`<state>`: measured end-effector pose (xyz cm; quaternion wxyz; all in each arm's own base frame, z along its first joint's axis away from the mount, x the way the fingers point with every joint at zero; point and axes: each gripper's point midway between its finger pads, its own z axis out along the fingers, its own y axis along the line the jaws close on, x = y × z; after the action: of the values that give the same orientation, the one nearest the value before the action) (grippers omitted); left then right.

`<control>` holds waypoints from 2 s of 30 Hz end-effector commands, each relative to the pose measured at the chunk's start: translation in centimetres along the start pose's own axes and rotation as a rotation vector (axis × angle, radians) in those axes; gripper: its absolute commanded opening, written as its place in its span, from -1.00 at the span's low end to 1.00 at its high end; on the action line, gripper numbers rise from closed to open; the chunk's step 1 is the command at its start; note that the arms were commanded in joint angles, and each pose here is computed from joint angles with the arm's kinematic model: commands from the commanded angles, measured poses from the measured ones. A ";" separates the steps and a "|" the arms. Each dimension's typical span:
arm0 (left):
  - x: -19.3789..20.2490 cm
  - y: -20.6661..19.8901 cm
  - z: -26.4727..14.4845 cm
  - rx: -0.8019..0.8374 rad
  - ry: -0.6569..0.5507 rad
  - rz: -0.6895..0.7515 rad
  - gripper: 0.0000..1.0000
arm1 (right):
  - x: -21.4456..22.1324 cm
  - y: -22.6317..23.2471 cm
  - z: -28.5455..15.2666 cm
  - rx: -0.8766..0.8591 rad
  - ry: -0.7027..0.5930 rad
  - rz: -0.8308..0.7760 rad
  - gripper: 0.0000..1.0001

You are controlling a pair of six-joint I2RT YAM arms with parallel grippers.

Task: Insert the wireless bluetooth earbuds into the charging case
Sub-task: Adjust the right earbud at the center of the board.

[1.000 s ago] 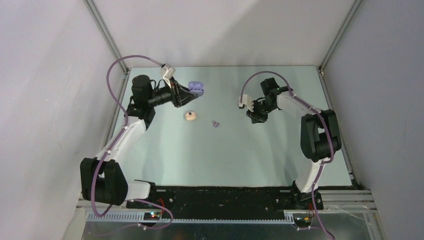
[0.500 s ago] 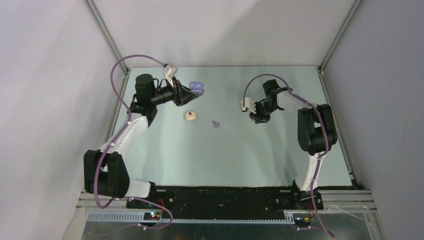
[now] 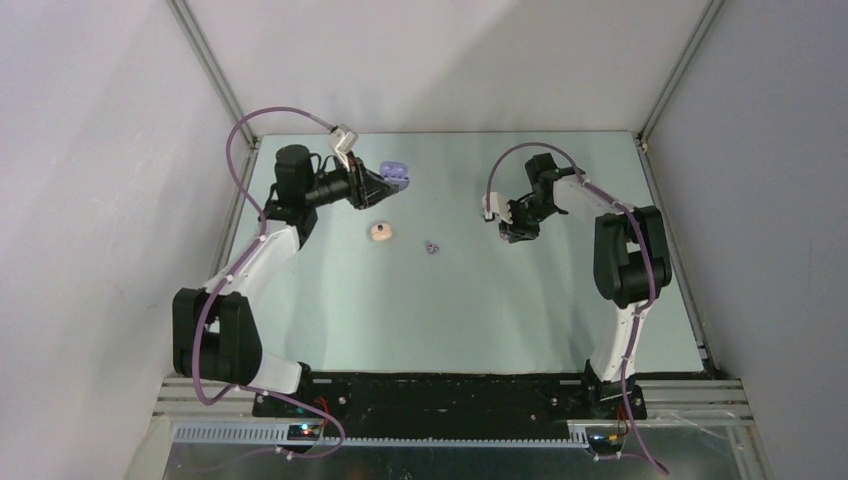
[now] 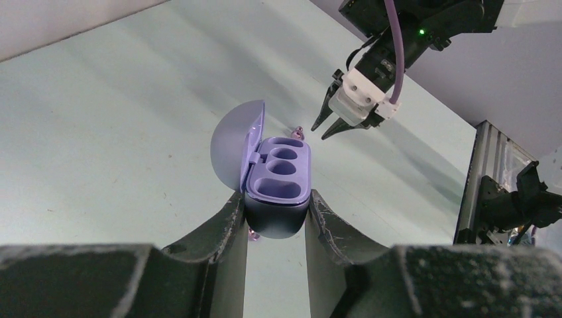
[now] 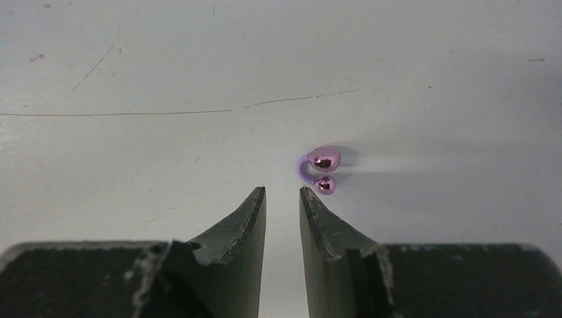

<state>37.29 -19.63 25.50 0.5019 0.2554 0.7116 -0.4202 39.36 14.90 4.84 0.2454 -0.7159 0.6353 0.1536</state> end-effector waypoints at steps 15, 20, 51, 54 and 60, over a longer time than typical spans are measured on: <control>-2.5 0.1 0.2 -0.003 -0.041 0.051 -1.00 | -1.0 -1.1 1.2 -0.016 0.000 -0.062 -0.39; -2.3 0.2 0.3 -0.005 -0.037 0.043 -1.00 | -0.6 -1.3 1.5 -0.016 0.010 -0.070 -0.38; -2.5 0.7 1.3 -0.005 -0.027 0.027 -1.00 | -0.3 -7.4 0.8 0.236 0.023 -0.023 -0.76; -2.5 0.7 1.3 -0.004 -0.028 0.025 -1.00 | -0.3 -7.6 0.3 0.253 0.023 0.002 -0.82; -2.4 0.7 1.3 -0.004 -0.029 0.017 -1.00 | -1.6 -7.2 -0.9 0.268 -0.022 0.106 -0.87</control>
<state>38.72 -19.88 24.56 0.4893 0.2449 0.7244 -0.4193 45.43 15.62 3.99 0.2996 -0.6788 0.6651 0.0845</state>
